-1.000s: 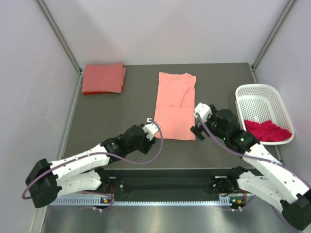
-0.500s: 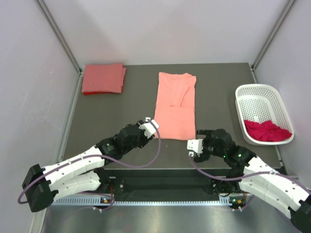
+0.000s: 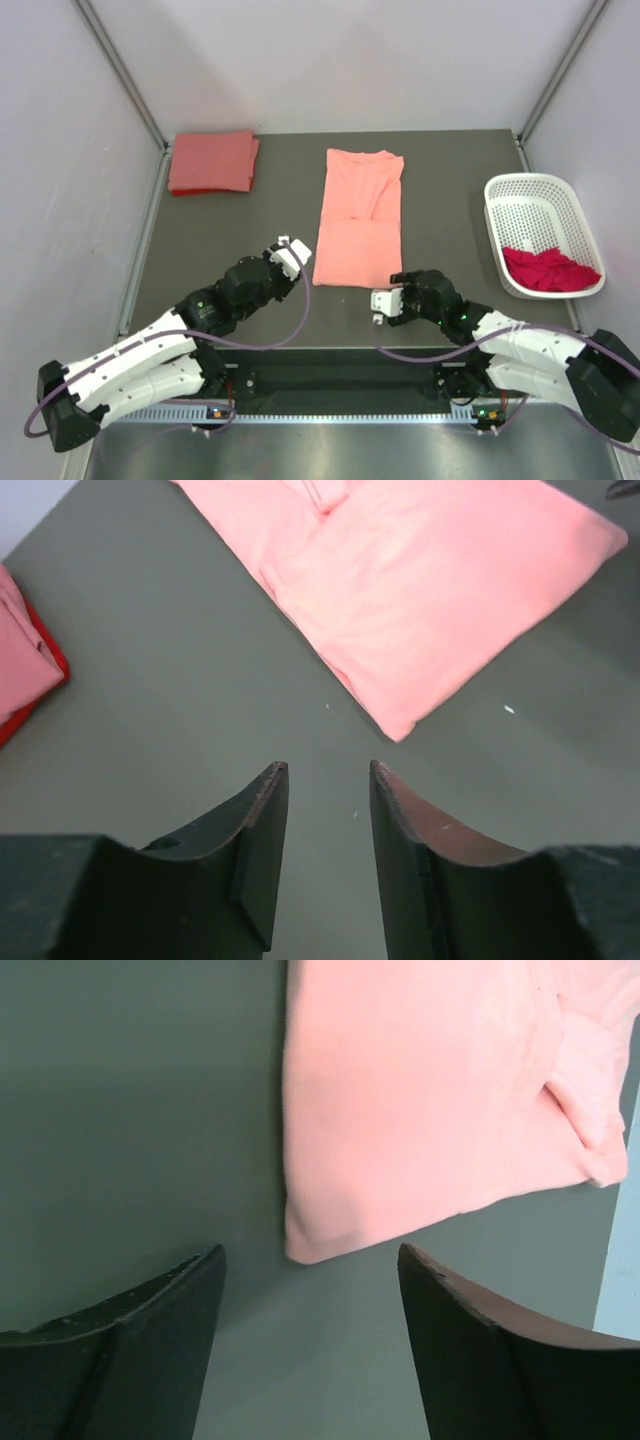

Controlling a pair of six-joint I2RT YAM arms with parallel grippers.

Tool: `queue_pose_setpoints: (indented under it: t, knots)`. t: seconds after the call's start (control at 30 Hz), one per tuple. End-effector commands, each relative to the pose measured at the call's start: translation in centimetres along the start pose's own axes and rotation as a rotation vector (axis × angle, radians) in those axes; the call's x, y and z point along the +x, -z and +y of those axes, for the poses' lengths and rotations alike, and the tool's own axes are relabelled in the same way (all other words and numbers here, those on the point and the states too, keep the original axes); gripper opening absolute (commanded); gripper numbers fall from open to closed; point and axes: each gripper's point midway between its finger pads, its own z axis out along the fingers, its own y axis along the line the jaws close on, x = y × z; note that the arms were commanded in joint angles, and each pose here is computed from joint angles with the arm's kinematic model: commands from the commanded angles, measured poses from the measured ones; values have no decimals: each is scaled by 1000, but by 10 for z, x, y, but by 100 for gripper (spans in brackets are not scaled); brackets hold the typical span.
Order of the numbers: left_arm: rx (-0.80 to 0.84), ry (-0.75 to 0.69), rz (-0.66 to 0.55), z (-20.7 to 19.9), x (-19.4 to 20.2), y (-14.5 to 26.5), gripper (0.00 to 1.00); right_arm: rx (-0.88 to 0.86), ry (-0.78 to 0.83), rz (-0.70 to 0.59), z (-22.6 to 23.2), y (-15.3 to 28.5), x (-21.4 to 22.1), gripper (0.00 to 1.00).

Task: Fold and stack the t-shirts
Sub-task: Fold the tshirt

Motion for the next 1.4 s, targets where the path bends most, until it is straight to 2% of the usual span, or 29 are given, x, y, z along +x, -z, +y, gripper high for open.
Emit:
queue_pose_setpoints:
  t: [0.0, 0.13, 0.37, 0.47, 0.53, 0.8, 1.03, 1.13, 1.23, 1.37]
  knots:
    - [20, -10, 19, -2, 3, 3, 42, 92, 18, -53, -20, -7, -14, 69]
    - [49, -69, 38, -5, 8, 3, 39, 50, 37, -24, -13, -15, -9, 56]
    - [151, -174, 61, -20, 16, 1, 40, -18, 35, -82, 5, -16, -15, 39]
    - [229, -204, 68, -32, 19, 1, 49, -47, 23, -93, 6, -20, -19, 33]
    - [266, -241, 85, -38, 26, 0, 62, -61, 11, -92, 6, -24, -20, 28]
    - [291, -351, 147, -38, 43, -6, 67, -38, -17, -81, 4, -29, -15, 26]
    - [363, -457, 176, -46, 68, -8, 69, -61, -16, -74, 5, -29, -12, 5]
    - [384, -467, 197, -50, 73, -12, 68, -57, -12, -74, 4, -29, -12, 0]
    - [455, -481, 214, -64, 81, -20, 67, -62, -15, -81, 5, -29, -13, 0]
    - [435, -505, 249, -66, 91, -39, 66, -57, -43, -85, 1, -28, -16, 0]
